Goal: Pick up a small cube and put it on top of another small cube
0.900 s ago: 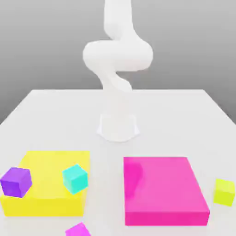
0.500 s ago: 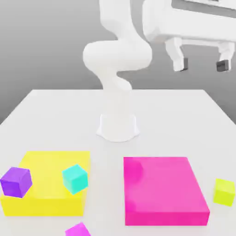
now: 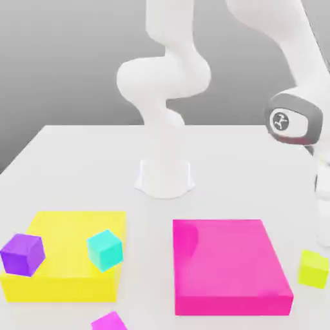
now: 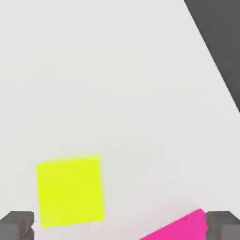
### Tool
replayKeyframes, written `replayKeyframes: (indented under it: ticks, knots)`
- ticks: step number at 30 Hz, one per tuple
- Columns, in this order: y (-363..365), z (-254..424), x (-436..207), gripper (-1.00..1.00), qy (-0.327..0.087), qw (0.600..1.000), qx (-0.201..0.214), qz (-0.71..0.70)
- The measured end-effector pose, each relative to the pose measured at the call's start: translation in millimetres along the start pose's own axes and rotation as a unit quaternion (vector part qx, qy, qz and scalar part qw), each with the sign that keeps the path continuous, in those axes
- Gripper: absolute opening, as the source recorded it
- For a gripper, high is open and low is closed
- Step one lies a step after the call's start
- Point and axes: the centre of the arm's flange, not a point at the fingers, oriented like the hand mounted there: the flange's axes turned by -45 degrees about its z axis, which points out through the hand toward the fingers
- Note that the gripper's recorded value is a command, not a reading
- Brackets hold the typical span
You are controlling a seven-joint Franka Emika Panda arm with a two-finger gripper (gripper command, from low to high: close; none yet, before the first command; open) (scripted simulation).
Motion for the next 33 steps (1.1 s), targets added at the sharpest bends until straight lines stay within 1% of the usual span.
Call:
replayKeyframes:
  ticks: [3, 4, 11, 16, 19, 21, 23, 26, 29, 33]
  knots:
    - [-4, 40, 1, 0.00, -0.003, 1.000, 0.003, -0.007]
    - [-5, 52, 0, -1.00, -0.003, 1.000, 0.003, -0.007]
    - [-6, 56, 0, -1.00, -0.004, 1.000, 0.004, -0.008]
    - [-3, 2, -2, -1.00, -0.004, 1.000, 0.003, -0.002]
    - [39, -20, -36, -1.00, -0.008, 0.995, -0.001, 0.095]
    - [67, -33, -65, -1.00, -0.010, 0.985, -0.004, 0.171]
    - [94, -45, -98, -1.00, -0.011, 0.968, -0.006, 0.250]
    - [134, -63, -161, -1.00, -0.012, 0.926, -0.008, 0.376]
    - [158, -80, -219, -1.00, -0.012, 0.873, -0.008, 0.487]
    - [170, -101, -286, -1.00, -0.010, 0.792, -0.007, 0.610]
